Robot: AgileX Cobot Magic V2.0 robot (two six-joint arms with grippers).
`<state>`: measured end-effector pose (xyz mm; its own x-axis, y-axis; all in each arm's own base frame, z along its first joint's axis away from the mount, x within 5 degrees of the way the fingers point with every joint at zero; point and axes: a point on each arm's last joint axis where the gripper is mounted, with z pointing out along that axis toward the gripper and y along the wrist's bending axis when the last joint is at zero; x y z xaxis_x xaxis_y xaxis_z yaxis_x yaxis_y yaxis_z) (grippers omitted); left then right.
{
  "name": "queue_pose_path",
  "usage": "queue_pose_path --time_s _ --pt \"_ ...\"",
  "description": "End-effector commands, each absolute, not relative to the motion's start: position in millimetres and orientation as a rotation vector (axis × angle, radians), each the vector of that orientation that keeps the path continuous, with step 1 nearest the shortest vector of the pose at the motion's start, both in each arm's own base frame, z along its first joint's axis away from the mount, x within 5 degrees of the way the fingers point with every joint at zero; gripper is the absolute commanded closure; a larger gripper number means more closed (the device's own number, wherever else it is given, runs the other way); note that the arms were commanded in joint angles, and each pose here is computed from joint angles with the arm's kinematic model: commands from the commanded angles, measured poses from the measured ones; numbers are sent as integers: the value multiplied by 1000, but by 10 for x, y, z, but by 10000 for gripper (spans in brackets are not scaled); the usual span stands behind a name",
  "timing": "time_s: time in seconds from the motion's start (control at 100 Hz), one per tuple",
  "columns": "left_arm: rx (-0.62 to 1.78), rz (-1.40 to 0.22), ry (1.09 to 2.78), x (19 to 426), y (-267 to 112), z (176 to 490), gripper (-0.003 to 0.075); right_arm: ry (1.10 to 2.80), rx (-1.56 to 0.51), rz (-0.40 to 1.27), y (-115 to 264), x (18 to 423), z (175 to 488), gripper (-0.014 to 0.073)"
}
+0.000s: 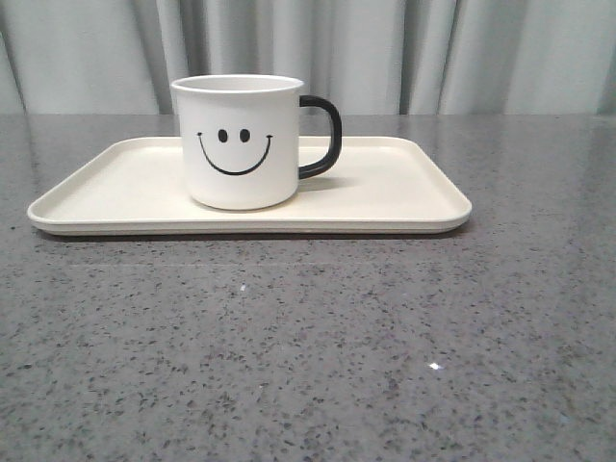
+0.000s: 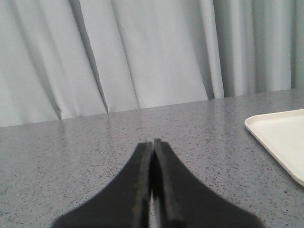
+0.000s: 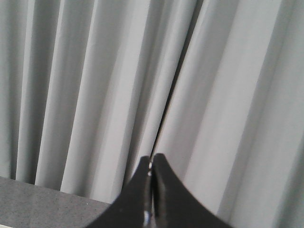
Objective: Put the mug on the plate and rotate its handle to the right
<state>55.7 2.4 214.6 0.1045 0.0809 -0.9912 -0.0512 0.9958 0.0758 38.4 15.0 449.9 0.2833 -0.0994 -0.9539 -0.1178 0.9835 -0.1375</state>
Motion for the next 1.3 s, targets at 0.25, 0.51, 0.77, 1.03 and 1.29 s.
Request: queue_pose_path --time_s 0.25,0.51,0.77,1.03,1.29 --pt "16 109 1359 522 31 2210 740 1091 -159 -36 129 -58 4620 655" --pt "16 109 1359 522 31 2210 740 1168 -150 -12 129 -19 4029 655" --pt "16 109 1359 522 31 2210 740 1218 -20 64 65 190 3269 655" --pt "16 109 1359 522 31 2210 740 1259 24 136 14 377 2789 655" --pt "16 109 1359 522 31 2210 740 1339 42 132 -3 507 2376 655"
